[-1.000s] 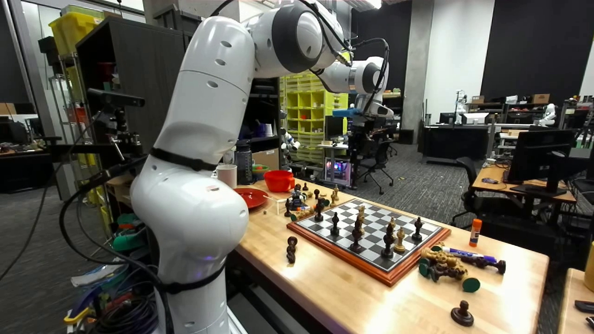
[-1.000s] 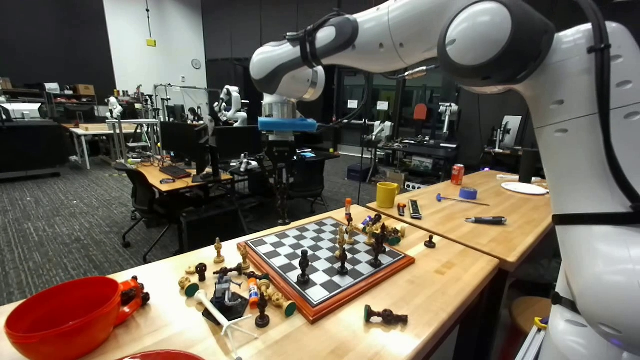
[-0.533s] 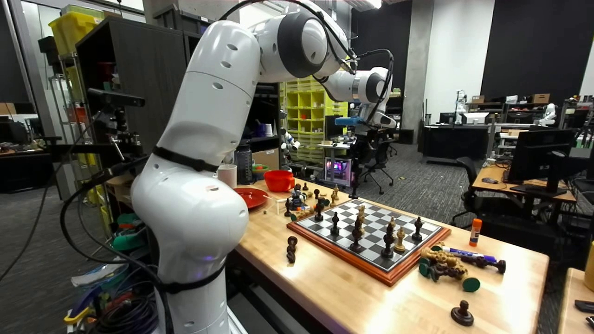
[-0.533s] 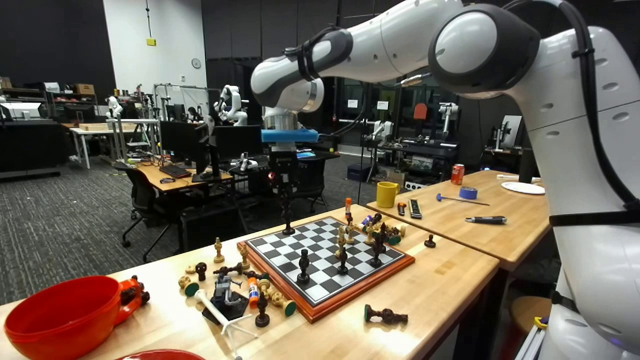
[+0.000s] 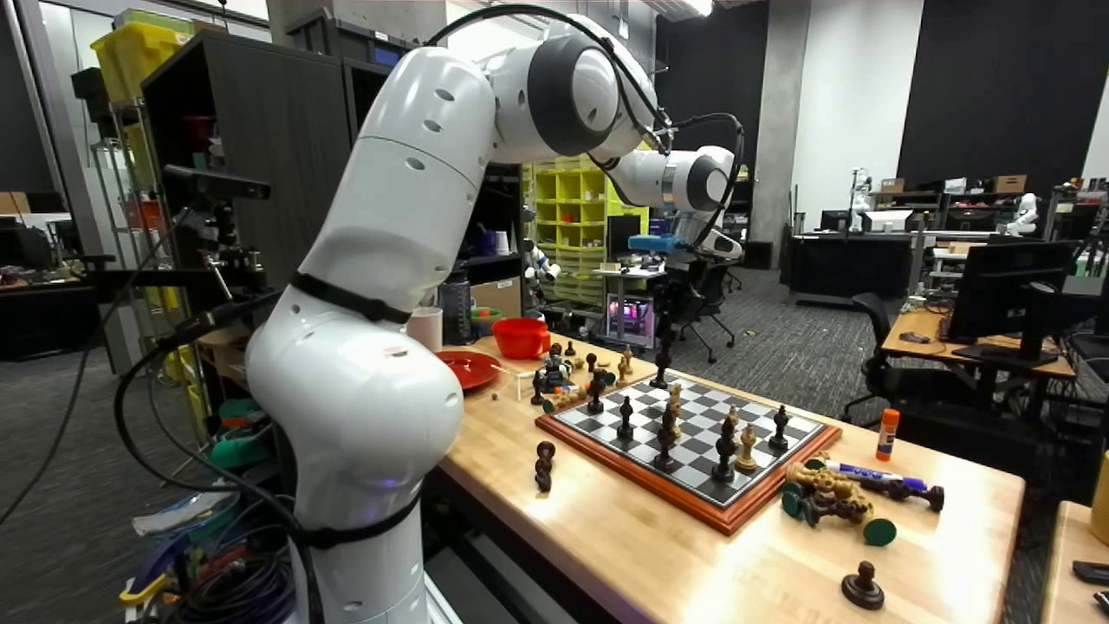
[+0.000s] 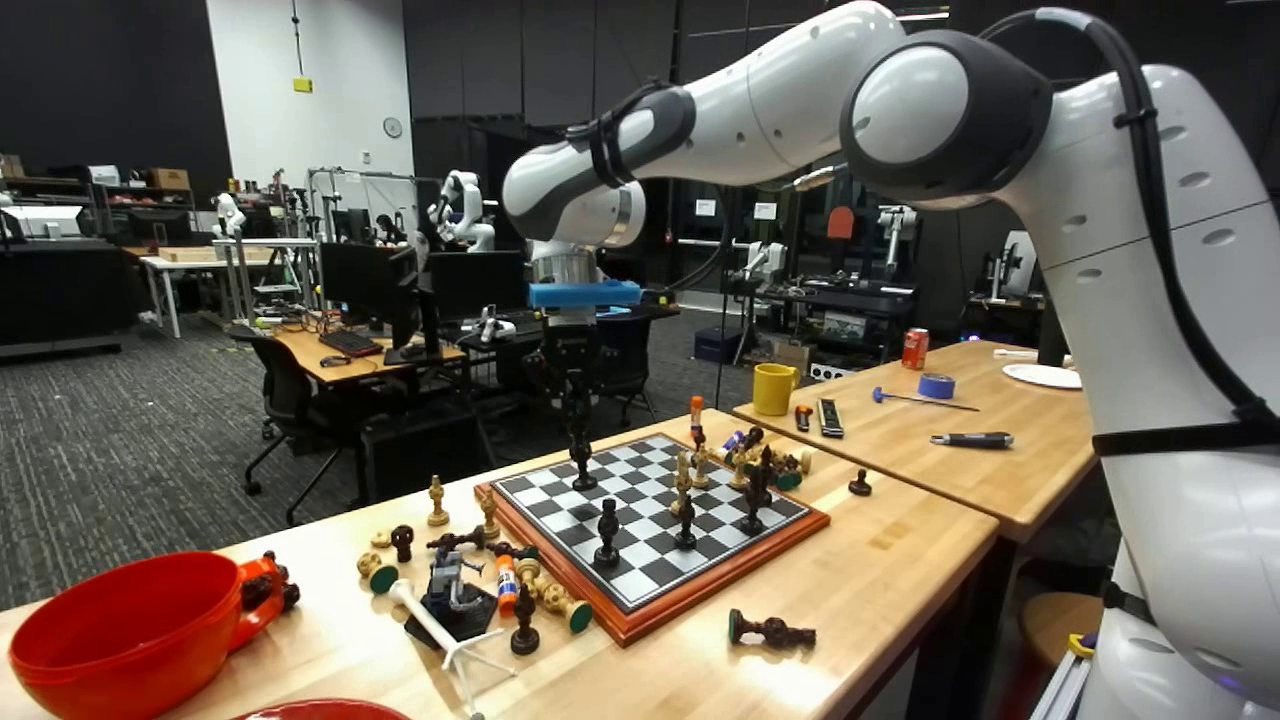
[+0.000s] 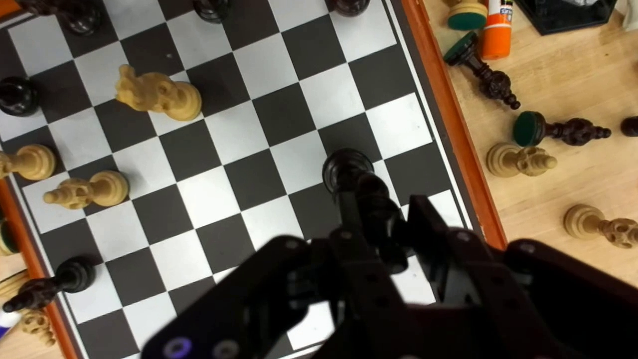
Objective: Pick up two black pieces from the table and place them on the chess board
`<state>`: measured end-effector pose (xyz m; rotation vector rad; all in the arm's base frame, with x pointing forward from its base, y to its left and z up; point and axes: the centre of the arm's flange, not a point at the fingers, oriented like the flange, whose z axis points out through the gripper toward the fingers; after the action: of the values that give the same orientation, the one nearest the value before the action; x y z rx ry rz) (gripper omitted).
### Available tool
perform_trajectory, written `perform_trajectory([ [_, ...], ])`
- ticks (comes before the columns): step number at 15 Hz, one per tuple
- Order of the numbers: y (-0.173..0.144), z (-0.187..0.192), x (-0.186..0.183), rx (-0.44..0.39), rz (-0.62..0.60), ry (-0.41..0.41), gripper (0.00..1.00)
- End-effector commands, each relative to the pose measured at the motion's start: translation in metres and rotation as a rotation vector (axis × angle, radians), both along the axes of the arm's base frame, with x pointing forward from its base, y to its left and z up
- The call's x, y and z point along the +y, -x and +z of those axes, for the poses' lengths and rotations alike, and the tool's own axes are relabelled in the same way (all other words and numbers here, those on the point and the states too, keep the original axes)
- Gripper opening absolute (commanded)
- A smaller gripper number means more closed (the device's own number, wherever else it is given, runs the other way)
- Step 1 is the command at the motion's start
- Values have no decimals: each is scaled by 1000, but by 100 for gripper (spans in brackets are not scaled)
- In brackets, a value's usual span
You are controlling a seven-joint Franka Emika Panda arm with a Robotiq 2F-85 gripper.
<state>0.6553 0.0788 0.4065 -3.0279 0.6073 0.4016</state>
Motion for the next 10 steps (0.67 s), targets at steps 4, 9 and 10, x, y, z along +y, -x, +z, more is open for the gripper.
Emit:
perform_trajectory([
  [4, 1, -11, -1, -15, 59, -32, 7],
  [9, 0, -11, 1, -70, 103, -50, 7],
  [10, 0, -11, 1, -82, 110, -54, 7],
])
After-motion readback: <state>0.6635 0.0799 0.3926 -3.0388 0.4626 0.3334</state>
